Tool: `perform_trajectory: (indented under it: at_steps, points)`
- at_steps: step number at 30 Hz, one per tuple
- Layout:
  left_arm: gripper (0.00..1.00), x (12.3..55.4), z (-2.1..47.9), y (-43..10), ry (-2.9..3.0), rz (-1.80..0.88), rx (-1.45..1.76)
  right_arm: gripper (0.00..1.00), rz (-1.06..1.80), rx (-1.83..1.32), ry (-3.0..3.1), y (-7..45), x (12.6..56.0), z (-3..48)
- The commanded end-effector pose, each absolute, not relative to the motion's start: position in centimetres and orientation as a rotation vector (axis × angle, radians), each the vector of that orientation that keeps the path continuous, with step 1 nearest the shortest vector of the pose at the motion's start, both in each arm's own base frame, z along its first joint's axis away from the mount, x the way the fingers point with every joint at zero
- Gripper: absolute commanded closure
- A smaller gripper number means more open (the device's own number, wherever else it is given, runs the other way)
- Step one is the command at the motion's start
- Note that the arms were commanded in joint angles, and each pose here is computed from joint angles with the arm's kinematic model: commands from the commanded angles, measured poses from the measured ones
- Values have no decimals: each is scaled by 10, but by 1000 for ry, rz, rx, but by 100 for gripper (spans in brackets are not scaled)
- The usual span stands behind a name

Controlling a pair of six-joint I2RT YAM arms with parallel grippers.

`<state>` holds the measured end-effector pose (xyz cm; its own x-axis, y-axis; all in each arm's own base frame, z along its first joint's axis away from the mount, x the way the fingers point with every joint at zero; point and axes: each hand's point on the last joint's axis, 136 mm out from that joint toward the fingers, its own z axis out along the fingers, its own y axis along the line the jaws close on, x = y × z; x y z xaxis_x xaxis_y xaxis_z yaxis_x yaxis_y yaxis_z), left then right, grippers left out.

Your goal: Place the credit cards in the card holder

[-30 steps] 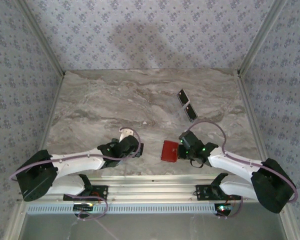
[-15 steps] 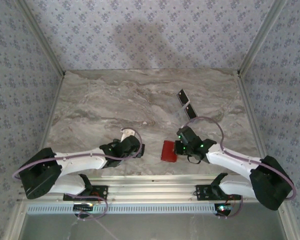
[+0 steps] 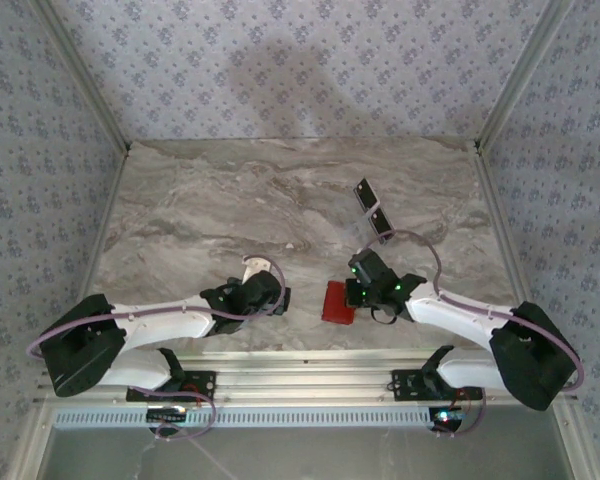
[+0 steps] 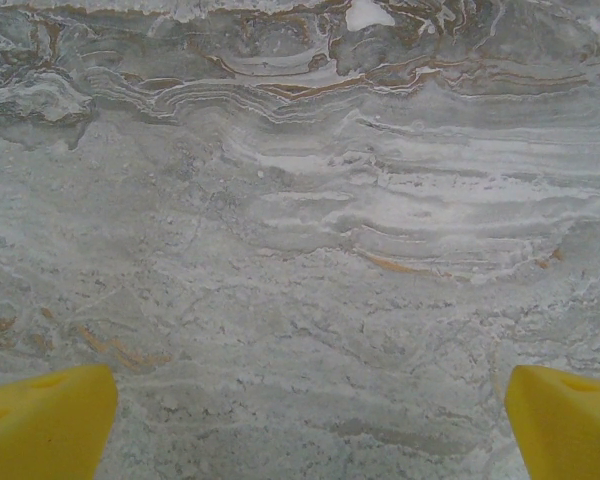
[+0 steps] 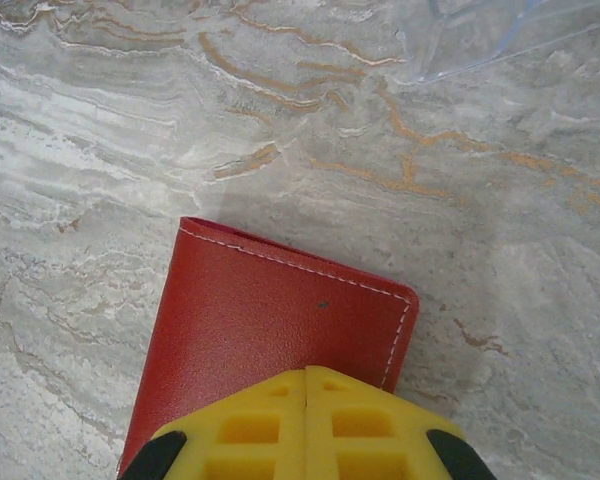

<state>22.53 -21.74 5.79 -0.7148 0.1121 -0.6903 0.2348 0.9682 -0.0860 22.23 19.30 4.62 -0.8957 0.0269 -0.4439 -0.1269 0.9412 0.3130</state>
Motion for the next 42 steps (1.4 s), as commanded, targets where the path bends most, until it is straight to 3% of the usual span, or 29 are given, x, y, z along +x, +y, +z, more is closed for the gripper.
perform_trajectory:
  at_steps: [1,26,42]
  points:
    - [0,231,66,-226,2354,-244,246,94,467,-112,2635,200,223,49]
    - [0,231,67,-227,2352,-253,241,100,373,-43,2645,189,192,12]
    - [0,228,65,-238,2347,-252,339,100,450,122,2577,200,207,32]
